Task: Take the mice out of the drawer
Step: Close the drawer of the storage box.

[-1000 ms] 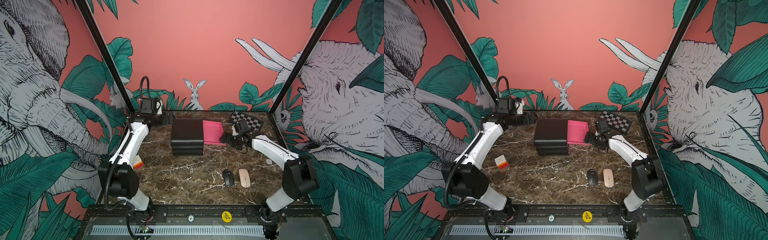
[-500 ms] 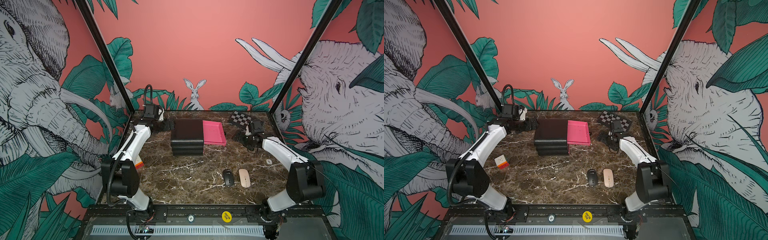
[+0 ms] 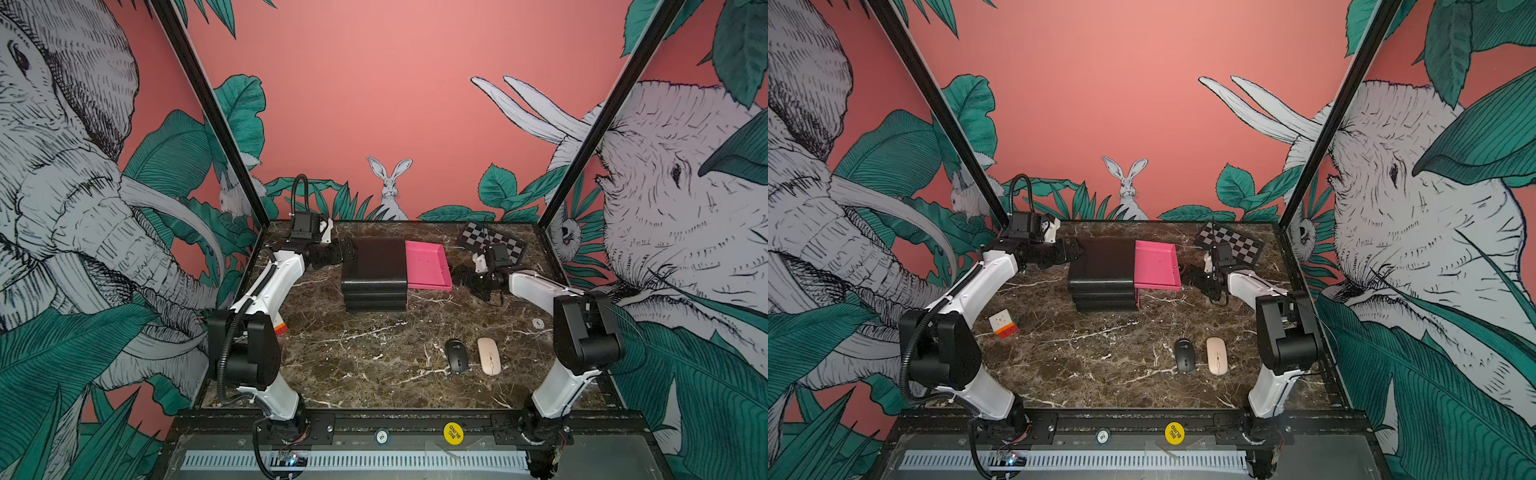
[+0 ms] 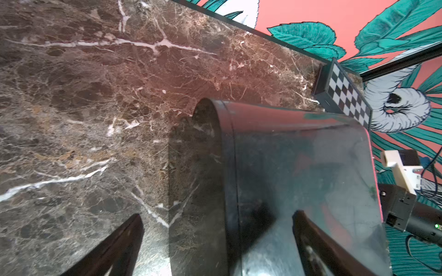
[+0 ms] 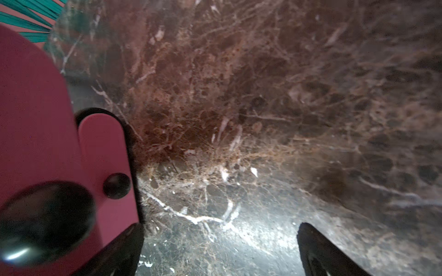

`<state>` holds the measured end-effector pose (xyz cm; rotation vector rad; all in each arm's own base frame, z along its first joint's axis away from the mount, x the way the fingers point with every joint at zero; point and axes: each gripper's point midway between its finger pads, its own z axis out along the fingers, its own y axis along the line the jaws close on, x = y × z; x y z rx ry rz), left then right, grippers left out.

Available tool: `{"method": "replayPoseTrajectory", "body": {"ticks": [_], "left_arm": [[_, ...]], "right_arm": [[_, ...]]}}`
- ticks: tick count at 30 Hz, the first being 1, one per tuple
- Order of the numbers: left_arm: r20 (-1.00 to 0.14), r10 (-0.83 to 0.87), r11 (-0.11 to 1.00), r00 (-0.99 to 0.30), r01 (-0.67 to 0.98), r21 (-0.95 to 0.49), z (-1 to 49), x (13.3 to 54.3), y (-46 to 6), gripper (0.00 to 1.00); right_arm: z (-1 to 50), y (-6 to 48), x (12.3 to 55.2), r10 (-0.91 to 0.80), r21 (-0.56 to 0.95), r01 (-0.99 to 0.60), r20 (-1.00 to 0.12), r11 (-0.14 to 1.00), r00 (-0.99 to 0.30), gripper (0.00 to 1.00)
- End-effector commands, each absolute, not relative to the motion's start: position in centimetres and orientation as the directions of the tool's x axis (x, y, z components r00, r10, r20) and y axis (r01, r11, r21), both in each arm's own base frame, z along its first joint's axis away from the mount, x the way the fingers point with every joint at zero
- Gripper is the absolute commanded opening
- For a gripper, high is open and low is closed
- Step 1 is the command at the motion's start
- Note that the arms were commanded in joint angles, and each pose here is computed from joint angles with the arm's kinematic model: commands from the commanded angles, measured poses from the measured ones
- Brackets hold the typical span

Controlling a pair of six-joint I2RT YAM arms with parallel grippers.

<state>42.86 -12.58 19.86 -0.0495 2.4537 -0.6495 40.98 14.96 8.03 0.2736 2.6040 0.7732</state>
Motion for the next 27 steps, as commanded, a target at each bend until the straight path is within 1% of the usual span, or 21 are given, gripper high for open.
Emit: {"method": "replayPoseTrajectory", "body": {"ticks": [1, 11, 20, 23, 27], "left_arm": [[-0.527, -0.188, 0.861, -0.829, 0.119, -0.494, 19.6, 42.6, -13.2, 0.99], [-0.508, -0.189, 0.837, -0.840, 0.132, -0.530, 19.1, 42.4, -14.0, 0.99], [-0.516, -0.167, 0.817, -0.840, 0.175, -0.549, 19.3, 42.7, -14.7, 0.99], [-0.521, -0.162, 0.818, -0.838, 0.182, -0.546, 19.4, 42.8, -14.8, 0.99], [-0.521, -0.158, 0.808, -0.839, 0.194, -0.557, 19.3, 43.1, -15.1, 0.99]], "right_arm": [[11.4, 17.4, 42.5, 0.283, 0.633, -0.037, -0.397, 0.773, -0.873, 0.99], [14.6, 23.1, 41.9, 0.235, 0.689, -0.151, -0.432, 0.709, -0.871, 0.99], [18.5, 25.6, 42.4, 0.238, 0.717, -0.230, -0.487, 0.658, -0.840, 0.99], [18.7, 27.1, 42.3, 0.212, 0.719, -0.253, -0.489, 0.648, -0.846, 0.99], [17.6, 29.8, 41.5, 0.161, 0.718, -0.271, -0.471, 0.641, -0.868, 0.99]]}}
